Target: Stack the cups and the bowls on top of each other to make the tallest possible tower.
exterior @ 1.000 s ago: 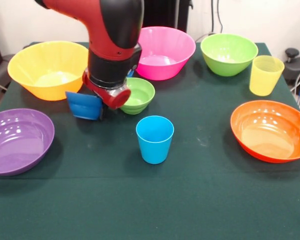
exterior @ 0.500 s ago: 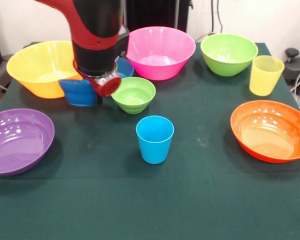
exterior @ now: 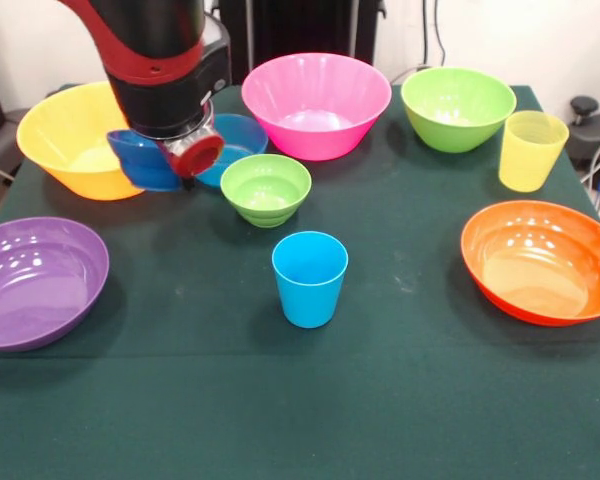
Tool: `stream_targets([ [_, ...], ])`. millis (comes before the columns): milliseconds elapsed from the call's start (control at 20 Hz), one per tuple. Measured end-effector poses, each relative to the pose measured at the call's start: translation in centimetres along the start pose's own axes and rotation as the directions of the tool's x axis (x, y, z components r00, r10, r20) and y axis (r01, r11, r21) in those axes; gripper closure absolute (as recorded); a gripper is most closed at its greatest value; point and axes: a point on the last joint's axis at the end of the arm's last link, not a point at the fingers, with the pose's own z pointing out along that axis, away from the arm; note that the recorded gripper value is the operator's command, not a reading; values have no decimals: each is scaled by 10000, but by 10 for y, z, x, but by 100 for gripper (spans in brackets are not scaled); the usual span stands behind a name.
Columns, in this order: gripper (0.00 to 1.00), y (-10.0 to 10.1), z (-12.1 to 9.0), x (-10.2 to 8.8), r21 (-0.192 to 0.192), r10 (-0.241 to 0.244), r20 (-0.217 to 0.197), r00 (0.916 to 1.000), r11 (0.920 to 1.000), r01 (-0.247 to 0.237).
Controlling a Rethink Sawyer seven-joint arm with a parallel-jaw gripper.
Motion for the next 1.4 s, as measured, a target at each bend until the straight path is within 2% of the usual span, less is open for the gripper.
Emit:
stream_targets([
  [300, 100, 17, -17, -10, -138, -159, 206, 9997, 9998, 162],
  [550, 100, 53, -40, -13, -304, -595, 680, 9959, 9976, 617],
  [600, 100, 70, -46, -12, -355, -805, 841, 9932, 9959, 837],
  [850, 100, 104, -59, -9, -499, -1140, 1056, 9879, 9916, 1197],
  [1000, 100, 123, -66, -8, -625, -1256, 957, 9875, 9893, 1318],
  [1150, 100, 130, -70, -10, -686, -1271, 832, 9884, 9887, 1330],
  [1400, 100, 141, -71, -11, -778, -1268, 282, 9915, 9886, 1286],
])
